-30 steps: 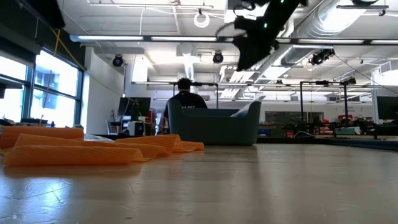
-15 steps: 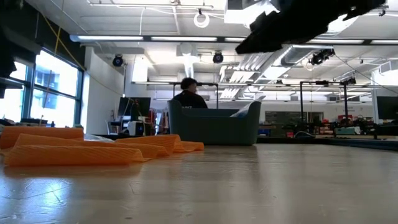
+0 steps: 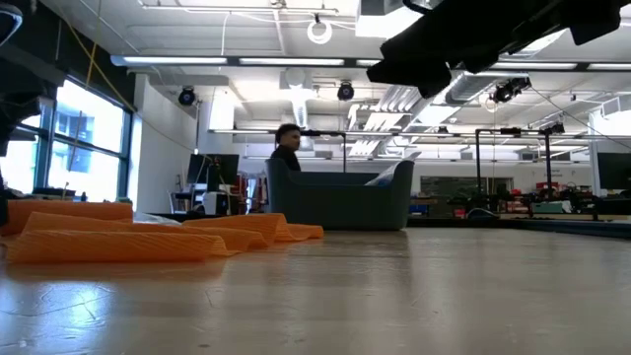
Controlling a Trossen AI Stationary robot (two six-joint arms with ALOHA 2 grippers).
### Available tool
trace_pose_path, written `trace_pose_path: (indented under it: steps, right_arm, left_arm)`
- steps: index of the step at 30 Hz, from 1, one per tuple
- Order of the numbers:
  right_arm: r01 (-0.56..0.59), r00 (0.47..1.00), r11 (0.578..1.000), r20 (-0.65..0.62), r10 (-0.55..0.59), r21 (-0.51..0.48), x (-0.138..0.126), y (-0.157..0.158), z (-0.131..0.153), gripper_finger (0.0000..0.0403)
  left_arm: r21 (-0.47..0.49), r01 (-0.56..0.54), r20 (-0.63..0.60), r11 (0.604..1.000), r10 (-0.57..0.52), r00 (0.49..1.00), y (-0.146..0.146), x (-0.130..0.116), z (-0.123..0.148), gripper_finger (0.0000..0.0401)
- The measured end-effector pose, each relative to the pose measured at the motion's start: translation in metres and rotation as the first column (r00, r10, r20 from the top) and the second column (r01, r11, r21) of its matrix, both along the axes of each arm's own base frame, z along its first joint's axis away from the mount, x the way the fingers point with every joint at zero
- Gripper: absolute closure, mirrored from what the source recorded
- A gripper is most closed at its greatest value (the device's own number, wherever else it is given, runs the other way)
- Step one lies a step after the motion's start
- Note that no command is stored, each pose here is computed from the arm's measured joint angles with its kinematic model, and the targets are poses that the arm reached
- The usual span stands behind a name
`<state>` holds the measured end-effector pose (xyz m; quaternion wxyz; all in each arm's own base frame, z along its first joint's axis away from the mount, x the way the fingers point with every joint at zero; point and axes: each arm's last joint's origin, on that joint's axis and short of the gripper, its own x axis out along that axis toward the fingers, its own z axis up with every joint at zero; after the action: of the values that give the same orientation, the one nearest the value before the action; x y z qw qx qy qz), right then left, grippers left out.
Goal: Roll bandage
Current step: Roll the orange bandage
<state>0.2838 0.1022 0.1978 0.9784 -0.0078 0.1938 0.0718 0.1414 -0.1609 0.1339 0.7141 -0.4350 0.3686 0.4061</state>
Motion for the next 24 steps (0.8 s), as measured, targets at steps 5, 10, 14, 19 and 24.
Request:
trace_pose_path:
  steps: [5,10,14,19,24]
  right_arm:
    - [0.006,1.000,1.000,-0.008,-0.006,0.015,0.000,0.000,0.000,0.0217]
    - [0.017,1.000,0.999,-0.019,-0.016,0.034,-0.001,0.000,-0.001,0.0217]
    - [0.017,1.000,0.999,-0.019,-0.017,0.036,-0.001,0.000,-0.001,0.0217]
    - [0.022,1.000,0.999,-0.020,-0.021,0.047,-0.001,0.000,-0.001,0.0217]
    - [0.026,0.999,0.998,-0.021,-0.025,0.056,-0.001,0.000,-0.001,0.0217]
  left_arm:
    - [-0.051,0.027,-0.074,0.998,-0.031,0.997,-0.002,-0.008,0.003,0.0208]
    - [-0.009,0.038,-0.089,0.999,-0.039,0.995,-0.001,-0.013,0.004,0.0208]
    - [0.051,0.041,-0.082,0.998,-0.037,0.996,0.004,-0.014,0.004,0.0208]
    - [0.094,0.024,-0.079,0.995,-0.017,0.997,0.009,-0.012,0.005,0.0208]
    - [0.193,0.017,0.023,0.981,-0.022,0.999,0.013,-0.008,0.007,0.0208]
